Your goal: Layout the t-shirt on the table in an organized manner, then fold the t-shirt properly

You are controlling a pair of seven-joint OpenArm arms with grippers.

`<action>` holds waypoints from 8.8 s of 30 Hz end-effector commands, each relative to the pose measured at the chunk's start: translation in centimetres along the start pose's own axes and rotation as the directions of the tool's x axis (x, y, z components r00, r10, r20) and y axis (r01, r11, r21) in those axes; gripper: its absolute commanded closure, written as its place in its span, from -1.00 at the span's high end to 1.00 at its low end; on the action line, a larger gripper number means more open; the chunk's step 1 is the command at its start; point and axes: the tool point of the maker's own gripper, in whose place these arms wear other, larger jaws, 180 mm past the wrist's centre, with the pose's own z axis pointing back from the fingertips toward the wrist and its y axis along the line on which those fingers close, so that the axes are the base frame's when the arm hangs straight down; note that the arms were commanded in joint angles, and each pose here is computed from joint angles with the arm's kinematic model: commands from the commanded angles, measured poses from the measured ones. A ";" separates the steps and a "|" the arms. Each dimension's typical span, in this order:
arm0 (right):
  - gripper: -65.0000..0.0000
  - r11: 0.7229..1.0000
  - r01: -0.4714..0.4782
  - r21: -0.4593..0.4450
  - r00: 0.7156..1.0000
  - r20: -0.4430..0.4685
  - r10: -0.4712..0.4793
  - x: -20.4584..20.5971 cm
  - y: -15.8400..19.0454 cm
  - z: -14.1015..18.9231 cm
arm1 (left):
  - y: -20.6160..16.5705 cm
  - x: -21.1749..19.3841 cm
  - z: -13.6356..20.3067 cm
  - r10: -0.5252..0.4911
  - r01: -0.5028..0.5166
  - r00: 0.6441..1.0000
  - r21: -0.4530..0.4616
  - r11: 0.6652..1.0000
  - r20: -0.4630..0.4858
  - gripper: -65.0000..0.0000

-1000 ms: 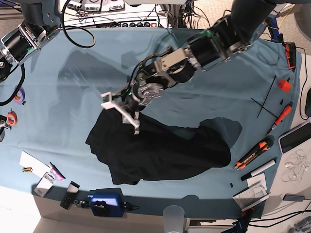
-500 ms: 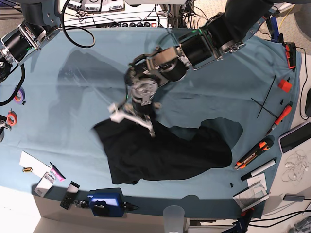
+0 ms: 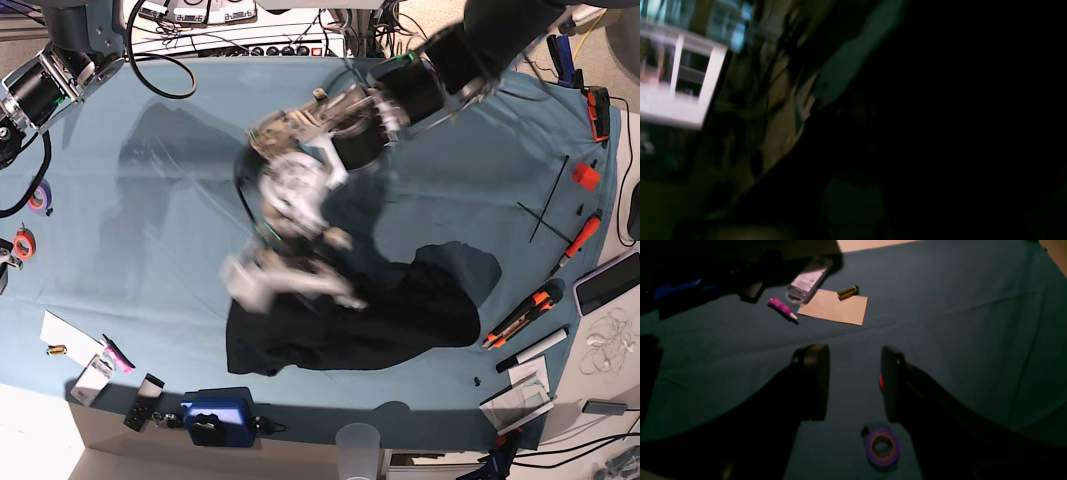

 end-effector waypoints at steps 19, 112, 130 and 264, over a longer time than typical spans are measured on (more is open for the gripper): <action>-0.19 0.839 -0.266 0.475 0.963 0.092 0.254 1.3 14.6 -0.5 | 17.6 -8.8 -8.4 0.364 -0.357 0.929 0.097 0.929 -0.064 -1.00; -1.00 0.937 -0.306 0.168 0.952 0.029 0.305 0.9 14.5 -4.3 | 24.6 -9.9 -8.6 0.313 -0.314 0.949 0.157 0.936 0.036 -1.00; -0.41 0.535 -0.337 0.775 0.877 0.052 0.477 -13.4 36.4 2.1 | 22.3 -16.5 -12.8 0.317 -0.291 0.931 0.158 0.944 -0.180 -1.00; -0.30 0.895 -0.437 0.085 0.898 -0.014 0.440 -4.6 18.0 -2.3 | 10.1 -18.8 -5.4 0.395 -0.420 0.903 -0.154 0.894 -0.166 -0.51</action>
